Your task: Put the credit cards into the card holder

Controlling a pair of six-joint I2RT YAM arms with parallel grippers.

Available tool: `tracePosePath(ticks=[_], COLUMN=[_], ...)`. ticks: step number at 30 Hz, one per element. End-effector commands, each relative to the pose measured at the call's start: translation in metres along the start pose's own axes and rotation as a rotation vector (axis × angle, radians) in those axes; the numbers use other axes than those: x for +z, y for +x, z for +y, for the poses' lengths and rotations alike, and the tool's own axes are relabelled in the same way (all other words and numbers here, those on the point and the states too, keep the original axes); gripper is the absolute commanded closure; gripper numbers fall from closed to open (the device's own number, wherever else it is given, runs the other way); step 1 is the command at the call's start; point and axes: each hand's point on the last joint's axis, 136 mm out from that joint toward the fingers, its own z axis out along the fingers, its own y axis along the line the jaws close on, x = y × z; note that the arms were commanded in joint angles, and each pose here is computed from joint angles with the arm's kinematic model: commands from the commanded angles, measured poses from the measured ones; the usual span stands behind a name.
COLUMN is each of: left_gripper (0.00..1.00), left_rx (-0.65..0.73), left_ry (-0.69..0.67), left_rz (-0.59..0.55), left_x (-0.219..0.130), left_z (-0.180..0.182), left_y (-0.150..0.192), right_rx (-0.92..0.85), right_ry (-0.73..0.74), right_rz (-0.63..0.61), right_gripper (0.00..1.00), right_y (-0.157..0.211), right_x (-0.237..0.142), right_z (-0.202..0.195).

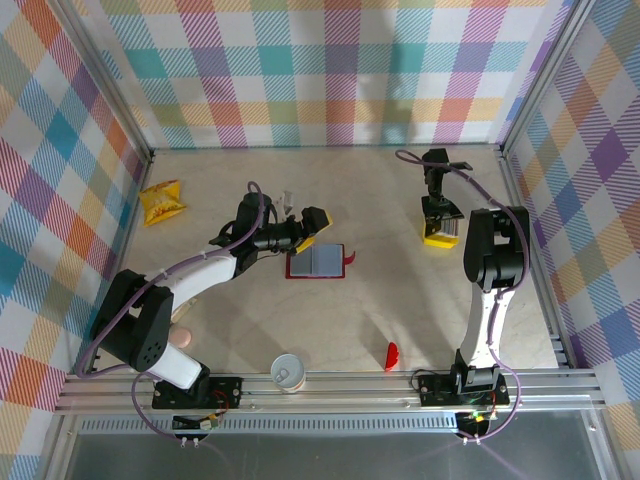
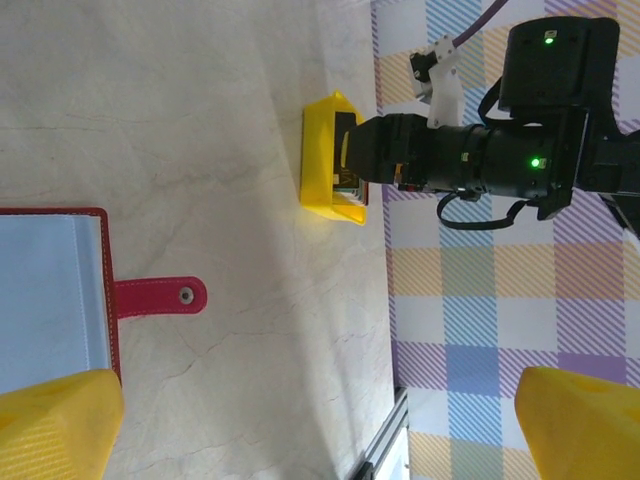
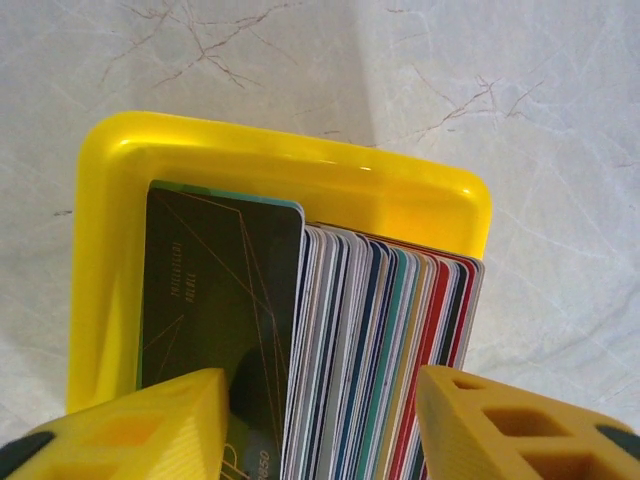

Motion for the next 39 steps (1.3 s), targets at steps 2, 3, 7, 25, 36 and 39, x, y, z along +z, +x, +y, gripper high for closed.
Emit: tracePosePath(ticks=[2,3,7,25,36,39], left_gripper=[0.0,0.0,0.0,0.0,0.0,0.0], left_rx=[0.075,0.08,0.09,0.097,0.091,0.091], left_ry=[0.024,0.02,0.016,0.024,0.021,0.018], left_rz=[-0.008,-0.008,-0.005,-0.001,0.0,-0.003], left_x=[-0.01,-0.011,-0.013,-0.013,-0.012,-0.013], left_z=[-0.024,-0.024,-0.026,-0.029,-0.027,-0.026], left_y=[-0.002,-0.002,-0.002,-0.002,-0.001,-0.001], right_rx=[0.017,0.018,0.019,0.035,0.072,0.104], right_ry=[0.016,0.013,0.005,-0.008,-0.058,-0.079], right_rz=[-0.051,-0.051,-0.048,-0.085,-0.081,-0.088], right_gripper=[0.59,0.63,0.74,0.88,1.0,1.0], right_y=[-0.009,-0.009,-0.008,-0.016,-0.014,-0.014], right_x=[-0.018,-0.018,-0.017,-0.026,-0.033,-0.042], right_z=[-0.011,-0.01,-0.009,-0.009,-0.003,-0.003])
